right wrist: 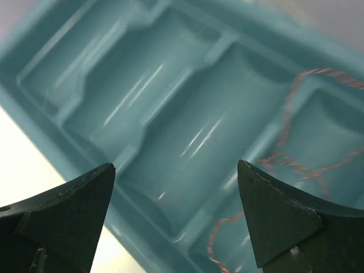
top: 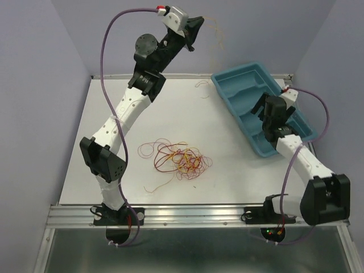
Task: Untangle the cables
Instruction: Adjust the bin at the center of the board.
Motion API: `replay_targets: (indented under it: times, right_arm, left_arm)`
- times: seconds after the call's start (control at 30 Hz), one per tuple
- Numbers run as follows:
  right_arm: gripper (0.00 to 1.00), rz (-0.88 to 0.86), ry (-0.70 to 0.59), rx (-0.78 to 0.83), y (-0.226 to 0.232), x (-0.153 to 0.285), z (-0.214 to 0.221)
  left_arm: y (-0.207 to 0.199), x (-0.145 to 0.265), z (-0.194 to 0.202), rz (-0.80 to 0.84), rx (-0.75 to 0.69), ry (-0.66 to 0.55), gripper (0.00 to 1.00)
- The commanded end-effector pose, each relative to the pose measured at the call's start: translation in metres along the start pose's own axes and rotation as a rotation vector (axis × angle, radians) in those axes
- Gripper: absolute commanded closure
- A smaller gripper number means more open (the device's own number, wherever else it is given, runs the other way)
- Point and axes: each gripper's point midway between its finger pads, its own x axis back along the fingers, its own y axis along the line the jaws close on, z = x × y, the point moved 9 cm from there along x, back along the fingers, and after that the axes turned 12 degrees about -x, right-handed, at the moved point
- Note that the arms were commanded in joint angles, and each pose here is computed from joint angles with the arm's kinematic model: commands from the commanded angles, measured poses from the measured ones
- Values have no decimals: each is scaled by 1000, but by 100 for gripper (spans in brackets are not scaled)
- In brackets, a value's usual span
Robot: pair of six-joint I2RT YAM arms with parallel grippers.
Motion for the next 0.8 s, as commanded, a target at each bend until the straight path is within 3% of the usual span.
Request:
replay_targets:
  times: [0.0, 0.3, 0.43, 0.6, 0.7, 0.77]
  right_arm:
    - [6, -184, 335, 58, 25, -14, 35]
    - [6, -270, 473, 151, 30, -27, 59]
    - [17, -266, 548, 195, 34, -32, 78]
    - [23, -237, 576, 293, 43, -24, 96]
    - [38, -230, 592, 332, 46, -18, 102]
    - [42, -246, 591, 353, 49, -11, 103]
  left_arm:
    - [17, 9, -29, -40, -8, -80, 100]
    - [32, 13, -39, -36, -26, -105, 100]
    - [32, 13, -47, -26, -33, -131, 100]
    - [33, 12, -55, -19, -32, -154, 100]
    - [33, 11, -56, -7, -29, -160, 100]
    - [31, 11, -56, 0, -18, -161, 100]
